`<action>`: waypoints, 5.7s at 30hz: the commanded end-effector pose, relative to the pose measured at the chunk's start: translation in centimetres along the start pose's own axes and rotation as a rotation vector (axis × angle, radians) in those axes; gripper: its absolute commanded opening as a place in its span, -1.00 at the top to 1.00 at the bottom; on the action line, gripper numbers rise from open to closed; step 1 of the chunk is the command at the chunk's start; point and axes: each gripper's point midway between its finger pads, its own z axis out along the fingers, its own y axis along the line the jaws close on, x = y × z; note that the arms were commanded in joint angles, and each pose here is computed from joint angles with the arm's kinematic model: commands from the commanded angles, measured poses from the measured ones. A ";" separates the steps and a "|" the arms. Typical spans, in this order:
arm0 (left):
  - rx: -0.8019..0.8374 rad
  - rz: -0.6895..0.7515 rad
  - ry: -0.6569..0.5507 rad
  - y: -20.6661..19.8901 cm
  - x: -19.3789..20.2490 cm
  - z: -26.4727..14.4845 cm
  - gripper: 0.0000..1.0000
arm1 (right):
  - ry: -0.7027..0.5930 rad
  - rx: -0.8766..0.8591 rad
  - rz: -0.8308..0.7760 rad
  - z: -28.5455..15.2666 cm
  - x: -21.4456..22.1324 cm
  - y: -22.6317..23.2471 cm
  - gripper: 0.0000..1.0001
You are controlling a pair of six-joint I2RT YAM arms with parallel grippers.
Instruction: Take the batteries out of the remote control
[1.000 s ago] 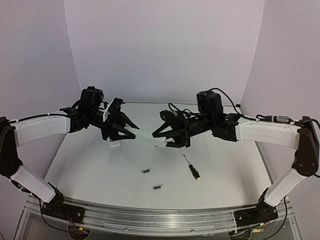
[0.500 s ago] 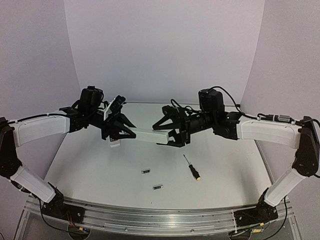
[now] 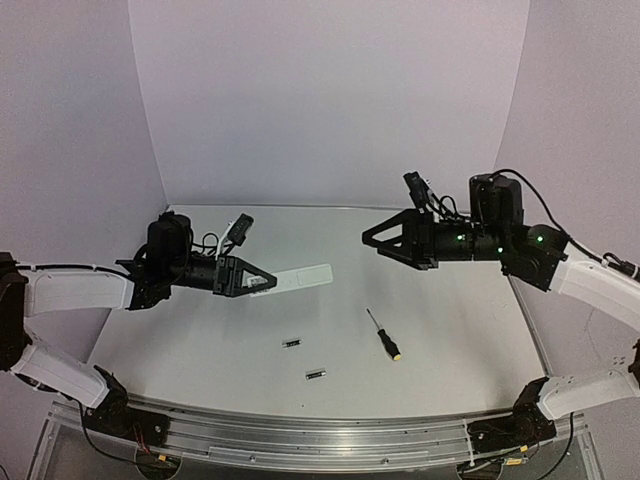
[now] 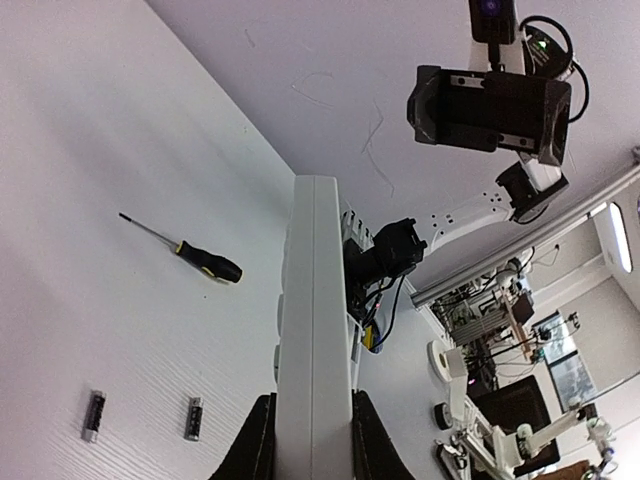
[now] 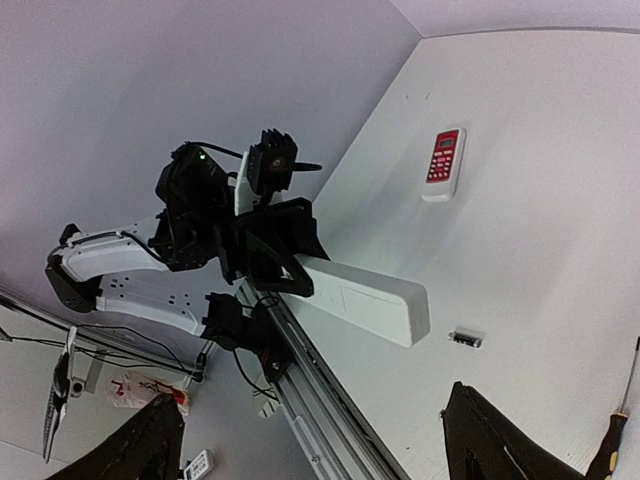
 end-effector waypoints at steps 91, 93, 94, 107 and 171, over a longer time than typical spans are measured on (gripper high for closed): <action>-0.047 -0.191 0.074 -0.6 3.0 1.9 1.00 | 0.273 0.252 0.019 5.2 9.3 -6.3 1.00; -0.061 -0.199 0.078 0.0 3.1 2.1 1.00 | 0.252 0.259 0.017 4.7 9.0 -6.2 1.00; -0.068 -0.203 0.082 0.3 3.2 2.3 1.00 | 0.234 0.273 0.021 4.3 8.9 -6.4 1.00; -0.113 -0.251 0.201 4.6 3.3 5.7 1.00 | -0.045 0.624 0.378 -3.4 9.8 -17.7 1.00; -0.254 -0.313 0.483 22.6 -1.0 8.6 -0.71 | -0.038 0.746 0.470 -7.4 10.9 -23.7 -0.19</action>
